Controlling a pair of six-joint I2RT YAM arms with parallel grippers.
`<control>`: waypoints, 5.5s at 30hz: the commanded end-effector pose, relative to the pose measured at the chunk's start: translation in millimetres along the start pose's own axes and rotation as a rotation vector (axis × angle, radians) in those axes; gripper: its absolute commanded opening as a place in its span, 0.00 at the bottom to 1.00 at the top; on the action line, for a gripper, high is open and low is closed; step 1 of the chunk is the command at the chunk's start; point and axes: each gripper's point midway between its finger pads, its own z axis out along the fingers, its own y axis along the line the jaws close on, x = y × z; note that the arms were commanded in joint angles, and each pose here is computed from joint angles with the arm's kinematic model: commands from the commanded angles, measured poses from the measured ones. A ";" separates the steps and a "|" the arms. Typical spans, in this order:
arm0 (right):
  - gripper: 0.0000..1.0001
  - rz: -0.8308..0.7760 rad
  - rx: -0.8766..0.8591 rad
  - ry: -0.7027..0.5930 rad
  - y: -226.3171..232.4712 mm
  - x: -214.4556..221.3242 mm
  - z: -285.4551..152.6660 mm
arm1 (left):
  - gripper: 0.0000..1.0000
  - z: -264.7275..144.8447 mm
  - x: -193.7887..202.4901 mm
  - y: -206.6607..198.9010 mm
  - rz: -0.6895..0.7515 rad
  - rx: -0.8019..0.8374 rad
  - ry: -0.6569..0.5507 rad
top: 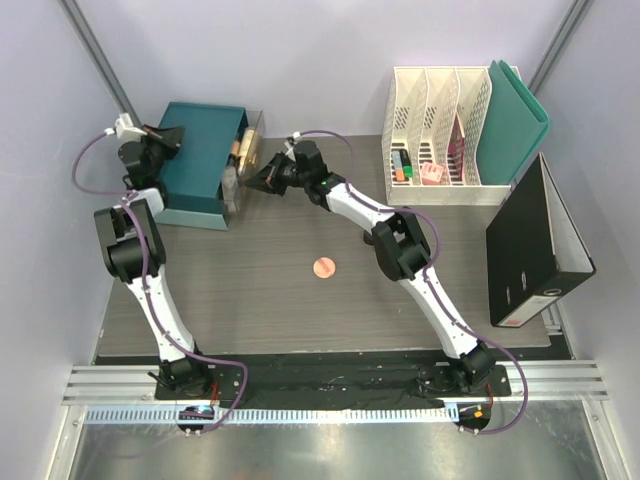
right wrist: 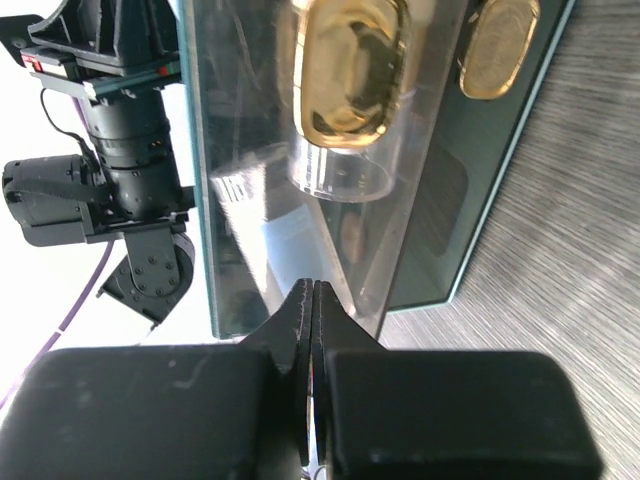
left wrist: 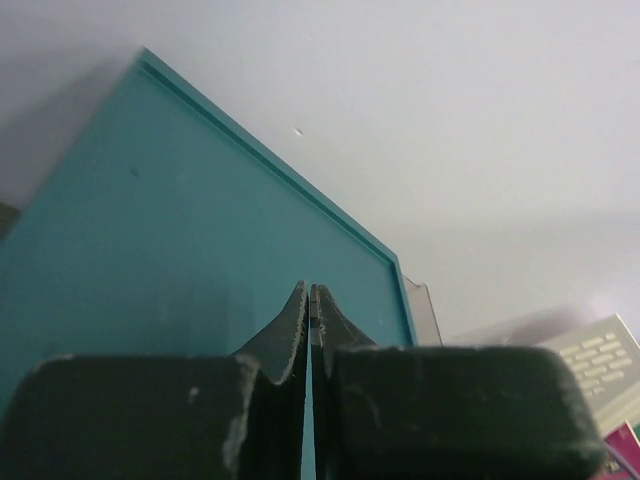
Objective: Organize the makeup
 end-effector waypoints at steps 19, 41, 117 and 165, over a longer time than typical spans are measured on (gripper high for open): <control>0.01 -0.071 -0.124 -0.012 57.8 3.9 -14.6 | 0.00 -13.6 -61.3 -0.7 0.077 -0.020 -0.125; 0.01 -0.076 -0.083 0.007 47.8 9.5 -13.9 | 0.00 -61.9 -105.9 111.7 0.093 -0.288 -0.217; 0.36 0.016 0.000 -0.208 8.8 -55.6 -36.6 | 0.00 -32.3 172.7 -47.9 0.533 -0.056 0.684; 0.62 0.147 0.022 -0.242 -52.9 -60.2 -37.0 | 0.00 -226.0 265.8 -74.8 0.659 -0.158 1.373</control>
